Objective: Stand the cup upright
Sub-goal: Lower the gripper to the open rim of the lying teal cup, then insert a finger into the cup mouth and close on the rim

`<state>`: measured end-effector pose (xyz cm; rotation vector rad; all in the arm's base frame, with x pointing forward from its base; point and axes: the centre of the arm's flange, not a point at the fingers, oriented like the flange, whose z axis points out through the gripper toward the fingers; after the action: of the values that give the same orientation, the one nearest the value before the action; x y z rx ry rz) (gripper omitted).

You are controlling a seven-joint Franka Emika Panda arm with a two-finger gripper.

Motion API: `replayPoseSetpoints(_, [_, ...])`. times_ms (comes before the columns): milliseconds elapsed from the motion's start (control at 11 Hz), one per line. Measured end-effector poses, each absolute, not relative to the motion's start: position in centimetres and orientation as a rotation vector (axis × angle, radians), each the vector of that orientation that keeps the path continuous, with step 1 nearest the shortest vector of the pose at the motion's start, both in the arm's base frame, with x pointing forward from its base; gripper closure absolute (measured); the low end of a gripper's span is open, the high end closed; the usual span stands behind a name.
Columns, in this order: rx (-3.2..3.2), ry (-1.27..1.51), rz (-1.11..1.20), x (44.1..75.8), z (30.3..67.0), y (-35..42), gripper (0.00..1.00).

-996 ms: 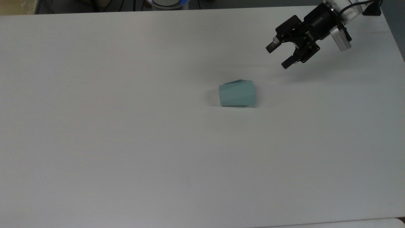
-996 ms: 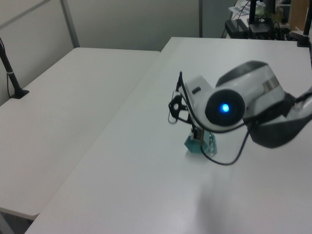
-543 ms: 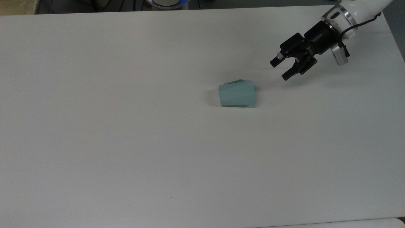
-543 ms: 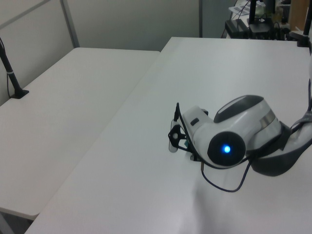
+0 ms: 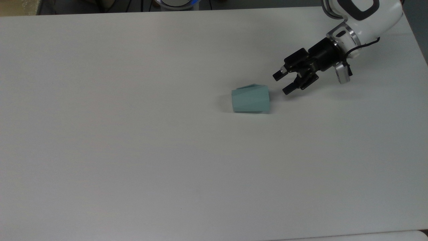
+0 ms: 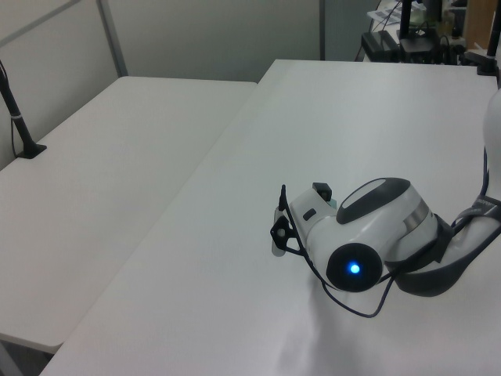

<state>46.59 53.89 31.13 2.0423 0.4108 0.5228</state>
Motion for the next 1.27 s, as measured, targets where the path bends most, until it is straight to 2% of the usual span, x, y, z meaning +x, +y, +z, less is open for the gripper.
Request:
replayPoseSetpoints(453, [2.025,0.381,0.471,48.3,29.6,51.5,0.00])
replayPoseSetpoints(634, [1.988,0.386,0.432,48.7,27.3,50.1,0.04])
replayPoseSetpoints(725, [1.973,0.388,0.419,48.9,26.2,49.6,0.11])
replayPoseSetpoints(815, [1.969,0.387,0.419,49.1,25.6,49.4,0.11])
replayPoseSetpoints(906, [1.969,0.389,0.421,49.3,25.4,49.3,0.19])
replayPoseSetpoints(996, [1.970,0.388,0.423,49.4,25.5,49.3,0.37])
replayPoseSetpoints(1177, [1.970,0.387,0.426,49.4,25.6,49.3,0.46])
replayPoseSetpoints(1268, [1.956,0.388,0.440,49.6,25.9,49.3,0.61])
